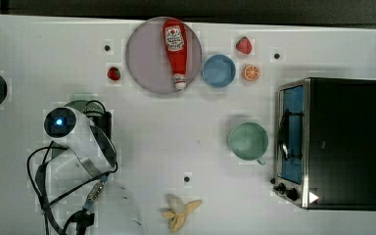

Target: Drag strainer left to right.

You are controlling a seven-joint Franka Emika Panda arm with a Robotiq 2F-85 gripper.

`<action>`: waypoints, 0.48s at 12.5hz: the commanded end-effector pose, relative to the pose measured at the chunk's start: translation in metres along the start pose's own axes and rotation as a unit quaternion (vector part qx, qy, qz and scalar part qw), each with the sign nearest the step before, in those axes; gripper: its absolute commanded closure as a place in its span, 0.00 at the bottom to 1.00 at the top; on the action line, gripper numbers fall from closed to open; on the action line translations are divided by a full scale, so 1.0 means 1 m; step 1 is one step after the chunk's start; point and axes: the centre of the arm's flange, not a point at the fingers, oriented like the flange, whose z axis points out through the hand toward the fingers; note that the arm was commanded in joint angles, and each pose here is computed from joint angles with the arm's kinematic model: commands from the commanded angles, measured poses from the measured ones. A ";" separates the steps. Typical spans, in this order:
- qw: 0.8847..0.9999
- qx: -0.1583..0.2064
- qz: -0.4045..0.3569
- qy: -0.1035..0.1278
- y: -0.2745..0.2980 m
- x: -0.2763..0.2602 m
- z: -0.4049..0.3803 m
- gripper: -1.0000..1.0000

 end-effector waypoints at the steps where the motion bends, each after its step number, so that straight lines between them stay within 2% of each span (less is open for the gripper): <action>1: 0.999 0.035 0.018 0.000 -0.004 0.012 -0.035 0.00; 4: 0.999 0.036 0.024 0.008 -0.001 0.036 -0.042 0.00; 6: 0.999 0.034 0.001 0.014 0.000 0.055 -0.042 0.00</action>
